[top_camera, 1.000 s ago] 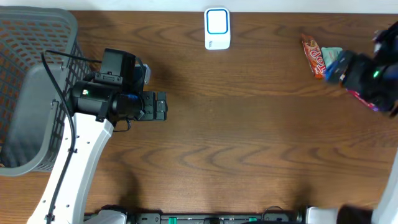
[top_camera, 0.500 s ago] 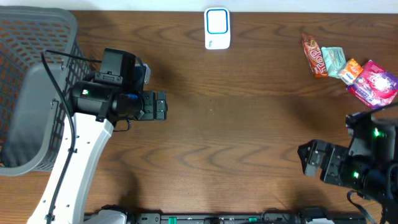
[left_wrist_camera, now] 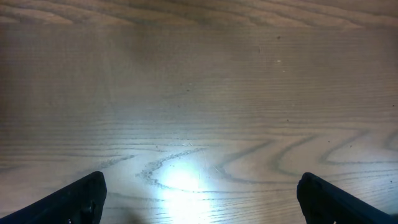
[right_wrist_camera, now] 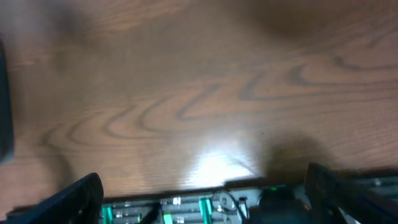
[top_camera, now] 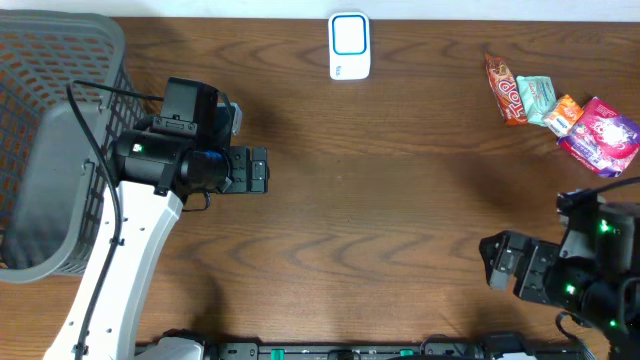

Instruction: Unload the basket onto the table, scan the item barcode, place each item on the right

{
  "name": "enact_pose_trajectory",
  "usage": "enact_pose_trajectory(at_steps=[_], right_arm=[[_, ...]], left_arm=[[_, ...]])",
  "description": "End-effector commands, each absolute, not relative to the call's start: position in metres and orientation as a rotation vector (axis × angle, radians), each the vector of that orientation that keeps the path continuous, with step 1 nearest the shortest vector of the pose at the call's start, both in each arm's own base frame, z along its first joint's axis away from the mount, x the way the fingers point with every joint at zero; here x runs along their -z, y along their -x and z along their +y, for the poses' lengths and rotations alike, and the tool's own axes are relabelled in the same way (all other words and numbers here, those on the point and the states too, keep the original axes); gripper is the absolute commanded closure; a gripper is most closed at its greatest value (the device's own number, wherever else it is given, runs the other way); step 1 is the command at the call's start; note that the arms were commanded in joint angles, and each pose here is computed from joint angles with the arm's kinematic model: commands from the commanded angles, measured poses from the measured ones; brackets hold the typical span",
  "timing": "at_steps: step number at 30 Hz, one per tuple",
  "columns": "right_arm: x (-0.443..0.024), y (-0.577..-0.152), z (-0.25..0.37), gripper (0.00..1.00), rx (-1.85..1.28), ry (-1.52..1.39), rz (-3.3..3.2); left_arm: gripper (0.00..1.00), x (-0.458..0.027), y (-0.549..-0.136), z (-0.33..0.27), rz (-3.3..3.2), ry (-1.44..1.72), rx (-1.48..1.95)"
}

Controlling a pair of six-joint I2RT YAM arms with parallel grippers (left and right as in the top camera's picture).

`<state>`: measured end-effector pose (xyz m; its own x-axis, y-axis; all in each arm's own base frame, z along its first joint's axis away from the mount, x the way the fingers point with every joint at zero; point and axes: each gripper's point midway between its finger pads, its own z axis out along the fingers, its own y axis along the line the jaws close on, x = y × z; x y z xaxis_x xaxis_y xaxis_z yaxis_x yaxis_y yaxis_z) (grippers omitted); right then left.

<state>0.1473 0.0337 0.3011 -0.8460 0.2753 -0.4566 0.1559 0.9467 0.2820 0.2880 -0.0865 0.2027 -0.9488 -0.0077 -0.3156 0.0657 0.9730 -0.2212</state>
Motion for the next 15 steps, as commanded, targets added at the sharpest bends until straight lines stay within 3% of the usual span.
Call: enact_pose_trajectory(at_steps=[1, 7, 15], right_arm=[[-0.289, -0.155, 0.035, 0.01, -0.293, -0.167, 2.536], [-0.274, -0.177, 0.058, 0.01, -0.353, 0.164, 2.25], [-0.238, -0.198, 0.059, 0.01, -0.312, 0.217, 1.862]], left_arm=[[0.02, -0.202, -0.289, -0.084, 2.801, -0.032, 0.316], [0.02, -0.202, -0.289, -0.084, 2.801, -0.032, 0.315], [0.02, -0.202, -0.289, -0.084, 2.801, -0.032, 0.316]])
